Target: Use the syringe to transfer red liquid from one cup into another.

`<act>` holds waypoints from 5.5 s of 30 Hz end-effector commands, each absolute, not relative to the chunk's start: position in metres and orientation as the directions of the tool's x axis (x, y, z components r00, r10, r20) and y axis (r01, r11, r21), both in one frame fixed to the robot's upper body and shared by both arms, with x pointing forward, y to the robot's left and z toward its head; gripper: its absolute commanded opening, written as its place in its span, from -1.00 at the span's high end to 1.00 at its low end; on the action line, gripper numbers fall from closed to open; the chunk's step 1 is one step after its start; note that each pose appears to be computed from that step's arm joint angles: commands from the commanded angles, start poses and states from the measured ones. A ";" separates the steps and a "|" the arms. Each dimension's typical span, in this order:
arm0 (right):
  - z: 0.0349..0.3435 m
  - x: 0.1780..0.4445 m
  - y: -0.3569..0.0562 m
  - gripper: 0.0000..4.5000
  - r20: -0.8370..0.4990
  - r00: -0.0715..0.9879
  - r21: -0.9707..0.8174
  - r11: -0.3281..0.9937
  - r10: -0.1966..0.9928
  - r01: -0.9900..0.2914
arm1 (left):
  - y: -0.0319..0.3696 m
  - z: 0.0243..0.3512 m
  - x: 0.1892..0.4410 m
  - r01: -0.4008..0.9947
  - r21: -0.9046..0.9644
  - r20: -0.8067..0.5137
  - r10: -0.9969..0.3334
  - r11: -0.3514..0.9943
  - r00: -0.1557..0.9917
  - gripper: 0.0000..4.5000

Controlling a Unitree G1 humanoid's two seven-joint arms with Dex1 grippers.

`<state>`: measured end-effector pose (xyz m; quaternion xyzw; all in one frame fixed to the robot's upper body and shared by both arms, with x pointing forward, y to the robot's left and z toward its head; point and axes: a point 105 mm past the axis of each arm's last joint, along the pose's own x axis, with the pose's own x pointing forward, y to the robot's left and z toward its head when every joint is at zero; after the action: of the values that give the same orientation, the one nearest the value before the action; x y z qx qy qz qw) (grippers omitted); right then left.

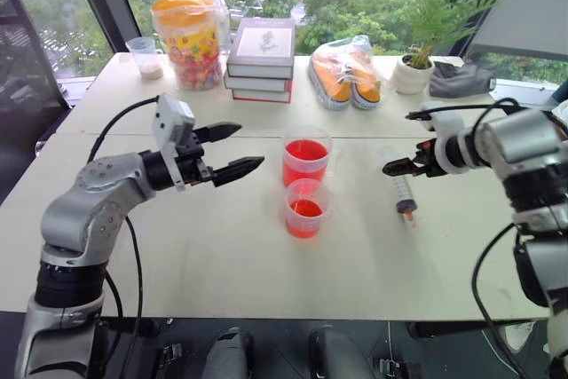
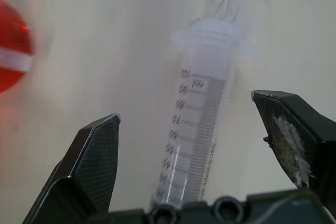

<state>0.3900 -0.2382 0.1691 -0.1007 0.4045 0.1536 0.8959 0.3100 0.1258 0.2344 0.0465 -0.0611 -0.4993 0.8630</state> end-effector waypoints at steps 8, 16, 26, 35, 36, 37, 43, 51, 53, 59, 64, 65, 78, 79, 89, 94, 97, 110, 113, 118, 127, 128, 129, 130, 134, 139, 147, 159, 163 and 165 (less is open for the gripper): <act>0.143 0.413 -0.231 -0.95 -0.799 0.583 -0.120 0.913 0.144 -0.390 | 0.126 0.241 0.304 0.835 0.178 0.100 -0.854 0.520 0.511 -1.00; 0.140 0.417 -0.222 0.22 -0.803 0.571 -0.109 0.899 0.172 -0.424 | 0.129 0.241 0.303 0.825 0.180 0.101 -0.844 0.536 0.527 -1.00; 0.245 0.436 -0.201 0.35 -0.402 0.845 -0.150 0.885 0.353 -0.441 | 0.136 0.247 0.305 0.820 0.199 0.086 -0.843 0.536 0.531 -1.00; 0.358 0.373 -0.113 0.35 0.420 0.628 -0.093 0.719 0.655 -0.688 | 0.137 0.261 0.315 0.840 0.230 0.066 -0.869 0.491 0.490 -1.00; 0.358 0.368 -0.108 0.35 0.463 0.597 -0.078 0.701 0.655 -0.709 | 0.136 0.262 0.316 0.843 0.231 0.066 -0.872 0.486 0.485 -1.00; 0.355 0.366 -0.101 0.35 0.487 0.573 -0.072 0.684 0.659 -0.726 | 0.135 0.263 0.316 0.845 0.234 0.065 -0.875 0.481 0.480 -1.00; 0.307 0.377 -0.084 0.35 0.502 0.572 -0.027 0.673 0.649 -0.739 | 0.130 0.272 0.322 0.852 0.247 0.071 -0.886 0.461 0.458 -1.00; 0.248 0.385 -0.073 0.35 0.439 0.613 -0.016 0.688 0.657 -0.725 | 0.115 0.289 0.339 0.848 0.285 0.108 -0.894 0.447 0.435 -1.00; 0.241 0.386 -0.071 0.35 0.425 0.618 -0.020 0.690 0.661 -0.724 | 0.109 0.293 0.345 0.848 0.299 0.115 -0.899 0.438 0.424 -1.00; 0.231 0.385 -0.068 0.35 0.405 0.616 -0.036 0.685 0.675 -0.727 | 0.093 0.305 0.363 0.849 0.307 0.151 -0.903 0.430 0.402 -1.00; 0.227 0.382 -0.064 0.35 0.392 0.603 -0.054 0.672 0.695 -0.739 | 0.080 0.312 0.377 0.852 0.312 0.170 -0.907 0.421 0.385 -1.00; 0.226 0.381 -0.063 0.35 0.389 0.601 -0.059 0.670 0.698 -0.740 | 0.078 0.313 0.380 0.853 0.307 0.178 -0.906 0.421 0.383 -1.00; 0.226 0.376 -0.059 0.35 0.372 0.579 -0.096 0.651 0.725 -0.753 | 0.052 0.308 0.388 0.917 0.252 0.177 -0.947 0.308 0.269 -0.40; 0.226 0.375 -0.059 0.35 0.372 0.578 -0.100 0.650 0.727 -0.753 | 0.051 0.308 0.388 0.918 0.252 0.177 -0.947 0.305 0.266 -0.19; 0.229 0.374 -0.057 0.35 0.365 0.562 -0.124 0.637 0.742 -0.761 | 0.047 0.313 0.385 0.922 0.270 0.180 -0.955 0.279 0.236 0.97; 0.224 0.374 -0.054 0.35 0.346 0.559 -0.123 0.627 0.753 -0.769 | 0.056 0.333 0.386 0.901 0.289 0.235 -0.937 0.322 0.260 0.97; 0.222 0.373 -0.052 0.35 0.332 0.556 -0.123 0.619 0.762 -0.776 | 0.060 0.343 0.386 0.886 0.313 0.252 -0.929 0.343 0.271 0.97; 0.201 0.377 -0.050 0.35 0.262 0.563 -0.095 0.602 0.783 -0.793 | 0.070 0.369 0.391 0.835 0.356 0.316 -0.895 0.419 0.314 0.97; 0.197 0.378 -0.049 0.35 0.249 0.566 -0.086 0.600 0.786 -0.795 | 0.072 0.372 0.392 0.829 0.362 0.321 -0.892 0.426 0.318 0.97; 0.193 0.379 -0.050 0.35 0.238 0.570 -0.084 0.602 0.786 -0.794 | 0.073 0.375 0.392 0.823 0.368 0.329 -0.889 0.432 0.320 0.97; 0.191 0.379 -0.050 0.35 0.232 0.570 -0.085 0.600 0.788 -0.796 | 0.072 0.377 0.391 0.819 0.374 0.335 -0.887 0.434 0.317 0.97; 0.192 0.379 -0.050 0.35 0.233 0.569 -0.086 0.599 0.789 -0.796 | 0.072 0.377 0.391 0.819 0.374 0.336 -0.887 0.435 0.318 0.97; 0.192 0.379 -0.050 0.35 0.233 0.568 -0.087 0.599 0.789 -0.796 | 0.073 0.378 0.391 0.819 0.374 0.336 -0.886 0.436 0.318 0.97; 0.193 0.379 -0.049 0.35 0.233 0.568 -0.088 0.599 0.789 -0.796 | 0.073 0.378 0.391 0.819 0.374 0.337 -0.886 0.436 0.318 0.97; 0.195 0.379 -0.050 0.35 0.237 0.566 -0.091 0.598 0.790 -0.796 | 0.072 0.377 0.391 0.820 0.372 0.336 -0.887 0.435 0.318 0.97; 0.201 0.379 -0.050 0.35 0.251 0.562 -0.104 0.599 0.788 -0.794 | 0.069 0.370 0.391 0.837 0.360 0.313 -0.899 0.411 0.306 0.97; 0.236 0.379 -0.057 0.35 0.325 0.554 -0.144 0.619 0.766 -0.772 | 0.067 0.339 0.389 0.865 0.337 0.222 -0.925 0.371 0.310 -0.24; 0.275 0.378 -0.068 0.35 0.411 0.544 -0.179 0.649 0.732 -0.739 | 0.117 0.330 0.376 0.826 0.279 0.278 -0.864 0.490 0.419 -0.92; 0.305 0.362 -0.074 0.35 0.466 0.492 -0.196 0.628 0.735 -0.753 | 0.129 0.327 0.370 0.813 0.261 0.279 -0.846 0.521 0.453 -0.92; 0.314 0.344 -0.074 0.35 0.475 0.434 -0.176 0.566 0.766 -0.806 | 0.129 0.326 0.367 0.814 0.255 0.276 -0.847 0.521 0.455 -0.92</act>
<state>0.3653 -0.0761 0.2883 0.0294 -0.2234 0.4358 0.8714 0.3777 0.1279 0.3067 0.0385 -0.1518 -0.4854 0.8602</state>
